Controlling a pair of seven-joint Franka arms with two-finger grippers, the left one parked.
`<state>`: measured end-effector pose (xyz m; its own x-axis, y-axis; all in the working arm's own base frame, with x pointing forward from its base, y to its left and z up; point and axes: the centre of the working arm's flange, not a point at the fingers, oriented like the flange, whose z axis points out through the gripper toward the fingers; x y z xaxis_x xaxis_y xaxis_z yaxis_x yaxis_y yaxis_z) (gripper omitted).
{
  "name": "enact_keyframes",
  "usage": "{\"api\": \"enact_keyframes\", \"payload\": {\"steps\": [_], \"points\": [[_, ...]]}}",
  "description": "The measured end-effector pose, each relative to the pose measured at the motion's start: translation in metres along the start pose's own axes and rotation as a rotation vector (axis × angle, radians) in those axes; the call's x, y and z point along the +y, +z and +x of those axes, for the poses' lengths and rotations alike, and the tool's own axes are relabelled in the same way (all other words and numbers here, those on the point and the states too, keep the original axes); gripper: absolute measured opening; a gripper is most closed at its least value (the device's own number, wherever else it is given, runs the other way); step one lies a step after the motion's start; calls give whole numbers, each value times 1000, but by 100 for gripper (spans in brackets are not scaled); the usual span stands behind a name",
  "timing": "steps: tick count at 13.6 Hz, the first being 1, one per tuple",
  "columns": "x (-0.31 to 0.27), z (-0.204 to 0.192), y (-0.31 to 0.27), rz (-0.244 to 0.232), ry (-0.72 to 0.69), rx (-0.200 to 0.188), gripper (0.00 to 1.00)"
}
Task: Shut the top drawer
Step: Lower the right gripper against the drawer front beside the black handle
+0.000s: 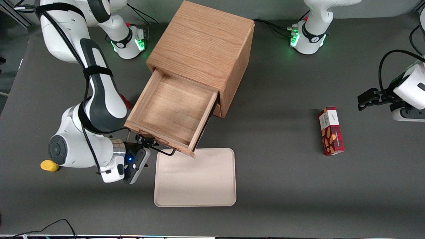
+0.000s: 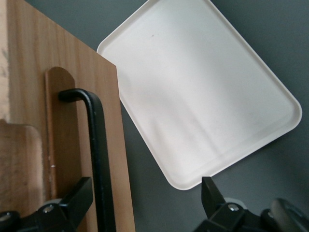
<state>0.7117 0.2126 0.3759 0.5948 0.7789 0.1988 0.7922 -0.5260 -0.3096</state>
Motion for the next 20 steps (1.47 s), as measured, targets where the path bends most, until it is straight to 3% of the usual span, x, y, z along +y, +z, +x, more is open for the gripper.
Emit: {"api": "enact_keyframes", "payload": {"steps": [10, 20], "points": [[1, 2, 5, 32, 85, 29, 100], [0, -2, 8, 47, 181, 16, 100]]}}
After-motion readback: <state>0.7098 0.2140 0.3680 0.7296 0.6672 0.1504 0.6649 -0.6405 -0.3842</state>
